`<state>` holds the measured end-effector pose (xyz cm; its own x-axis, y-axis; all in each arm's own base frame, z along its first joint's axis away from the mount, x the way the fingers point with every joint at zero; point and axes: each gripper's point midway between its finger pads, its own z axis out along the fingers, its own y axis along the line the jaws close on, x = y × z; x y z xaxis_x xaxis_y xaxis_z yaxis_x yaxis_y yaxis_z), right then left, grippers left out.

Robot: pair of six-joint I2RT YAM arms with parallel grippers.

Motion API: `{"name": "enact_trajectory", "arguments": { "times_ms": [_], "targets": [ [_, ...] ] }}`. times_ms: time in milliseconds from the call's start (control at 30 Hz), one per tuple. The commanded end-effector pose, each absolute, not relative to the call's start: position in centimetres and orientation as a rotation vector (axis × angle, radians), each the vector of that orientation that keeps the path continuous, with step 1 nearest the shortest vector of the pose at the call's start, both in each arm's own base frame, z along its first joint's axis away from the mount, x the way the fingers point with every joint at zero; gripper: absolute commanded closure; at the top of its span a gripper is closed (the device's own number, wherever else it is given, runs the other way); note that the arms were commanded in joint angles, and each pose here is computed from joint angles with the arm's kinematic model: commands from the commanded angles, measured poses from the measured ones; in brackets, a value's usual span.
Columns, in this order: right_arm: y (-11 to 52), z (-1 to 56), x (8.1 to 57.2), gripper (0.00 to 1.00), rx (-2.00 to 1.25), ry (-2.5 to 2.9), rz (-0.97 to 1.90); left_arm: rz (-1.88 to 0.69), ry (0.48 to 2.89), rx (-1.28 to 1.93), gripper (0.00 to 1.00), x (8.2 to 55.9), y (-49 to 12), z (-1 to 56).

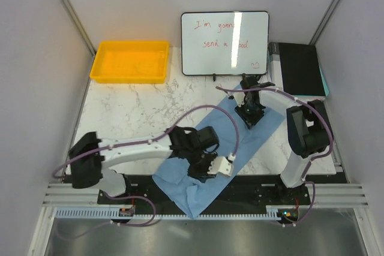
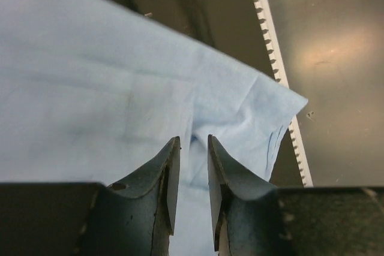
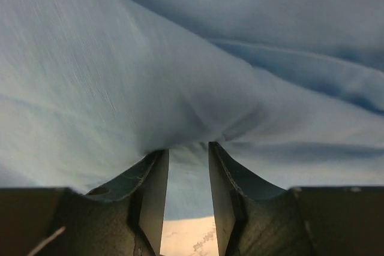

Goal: Fold and stack the long sleeve shirts
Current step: Fold the shirt

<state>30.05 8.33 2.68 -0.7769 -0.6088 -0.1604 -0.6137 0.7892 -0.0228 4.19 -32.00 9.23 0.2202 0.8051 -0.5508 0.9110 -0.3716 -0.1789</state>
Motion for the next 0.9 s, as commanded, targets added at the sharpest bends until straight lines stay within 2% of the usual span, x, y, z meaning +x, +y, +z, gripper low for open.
{"name": "enact_trajectory", "arguments": {
  "times_ms": [0, 33, 133, 333, 467, 600, 700, 867],
  "targets": [
    [10.0, 0.4, 31.6, 0.6, -1.067, 2.763, -0.039, -1.042, 1.627, 2.009, 0.67, 5.8, -28.3, 15.5],
    [10.8, 0.1, 31.7, 0.6, -1.112, 2.741, -0.055, -0.988, 1.647, 1.939, 0.67, 7.5, -27.1, 15.9],
    [13.0, -0.4, 32.8, 0.6, -1.224, 2.666, -0.092, -0.844, 1.635, 1.907, 0.67, 8.5, -23.6, 15.7],
    [18.8, 0.2, 34.0, 0.6, -1.482, 2.449, -0.157, -0.69, 1.758, 2.005, 0.67, 8.0, -19.3, 11.5],
    [18.6, 0.8, 36.0, 0.6, -1.527, 2.38, -0.252, -0.595, 1.837, 2.061, 0.64, 9.5, -19.0, 8.6],
    [16.5, 0.9, 35.0, 0.6, -1.585, 2.362, -0.284, -0.576, 1.871, 2.13, 0.62, 10.6, -20.1, 6.2],
    [15.7, 2.4, 34.3, 0.57, -1.534, 2.383, -0.216, -0.568, 1.872, 2.227, 0.64, 10.7, -20.6, 4.3],
    [16.8, 7.4, 33.0, 0.45, -1.333, 2.435, 0.142, -0.517, 1.843, 2.323, 0.66, 10.4, -21.1, 1.6]
  ]
}}
